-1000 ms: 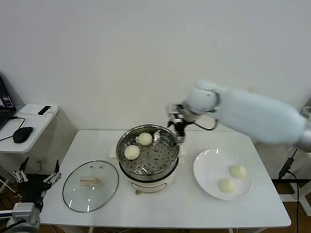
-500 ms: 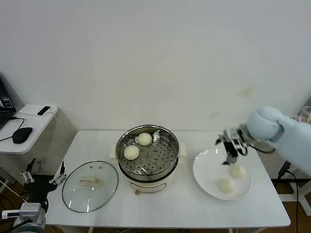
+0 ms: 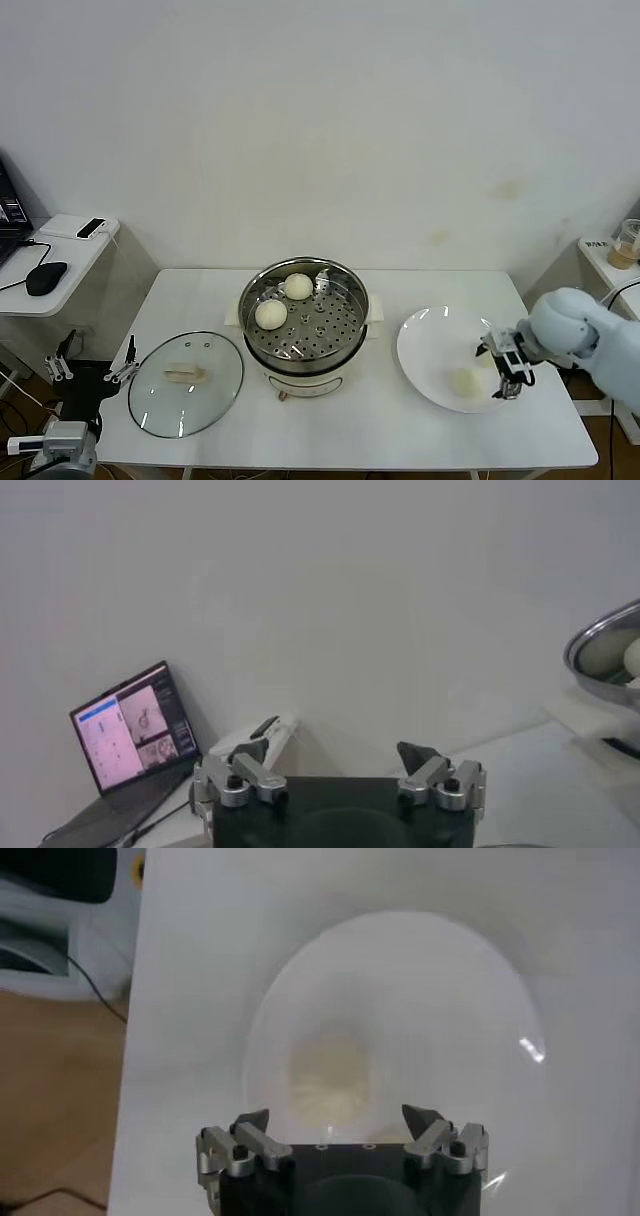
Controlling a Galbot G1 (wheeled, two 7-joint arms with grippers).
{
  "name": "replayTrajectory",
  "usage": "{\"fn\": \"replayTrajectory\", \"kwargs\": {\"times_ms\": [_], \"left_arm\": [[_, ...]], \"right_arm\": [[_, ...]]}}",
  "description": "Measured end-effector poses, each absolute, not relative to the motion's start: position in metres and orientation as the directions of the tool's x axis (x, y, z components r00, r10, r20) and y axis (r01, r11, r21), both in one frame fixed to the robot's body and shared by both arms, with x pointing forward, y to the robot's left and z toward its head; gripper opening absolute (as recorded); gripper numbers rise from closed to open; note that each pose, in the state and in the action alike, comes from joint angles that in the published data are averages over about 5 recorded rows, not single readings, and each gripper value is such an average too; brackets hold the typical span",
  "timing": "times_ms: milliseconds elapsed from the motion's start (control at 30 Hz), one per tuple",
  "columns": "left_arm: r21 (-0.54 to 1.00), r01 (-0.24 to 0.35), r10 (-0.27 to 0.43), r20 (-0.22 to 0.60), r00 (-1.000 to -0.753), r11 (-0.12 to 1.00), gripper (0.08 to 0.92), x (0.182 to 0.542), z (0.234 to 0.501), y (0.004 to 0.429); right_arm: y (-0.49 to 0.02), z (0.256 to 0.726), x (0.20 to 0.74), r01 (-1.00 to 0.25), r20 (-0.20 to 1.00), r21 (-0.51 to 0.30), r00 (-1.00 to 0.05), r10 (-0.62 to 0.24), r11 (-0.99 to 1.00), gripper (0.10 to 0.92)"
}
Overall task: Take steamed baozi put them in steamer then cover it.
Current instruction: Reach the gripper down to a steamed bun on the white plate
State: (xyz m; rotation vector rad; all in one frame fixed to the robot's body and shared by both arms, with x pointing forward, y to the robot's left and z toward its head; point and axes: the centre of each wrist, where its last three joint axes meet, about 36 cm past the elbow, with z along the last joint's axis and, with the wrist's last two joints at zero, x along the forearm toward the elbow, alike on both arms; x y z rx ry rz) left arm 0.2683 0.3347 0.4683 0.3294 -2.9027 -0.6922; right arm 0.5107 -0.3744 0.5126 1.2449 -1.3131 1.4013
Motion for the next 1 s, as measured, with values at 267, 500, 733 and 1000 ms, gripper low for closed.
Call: {"fn": "replayTrajectory", "kwargs": {"times_ms": [267, 500, 733, 1000], "left_arm": [[0.465, -0.182, -0.249, 0.087, -0.964, 0.867, 0.823, 0.268, 0.467, 0.337], [0.470, -0.187, -0.256, 0.087, -0.963, 0.863, 0.823, 0.269, 0.467, 0.341], [0.471, -0.191, -0.261, 0.088, -0.961, 0.861, 0.823, 0.269, 0.466, 0.342], [0.470, -0.193, -0.262, 0.087, -0.961, 0.861, 0.823, 0.269, 0.466, 0.342]], "right_arm": [[-0.373, 0.491, 0.517, -0.980, 0.985, -0.169, -0.164, -0.049, -0.104, 0.823], [-0.370, 0.475, 0.528, -0.981, 0.984, -0.175, -0.171, -0.050, -0.090, 0.823], [-0.365, 0.460, 0.534, -0.983, 0.985, -0.169, -0.166, -0.055, -0.071, 0.786], [-0.361, 0.455, 0.537, -0.984, 0.985, -0.168, -0.165, -0.054, -0.054, 0.651]]}}
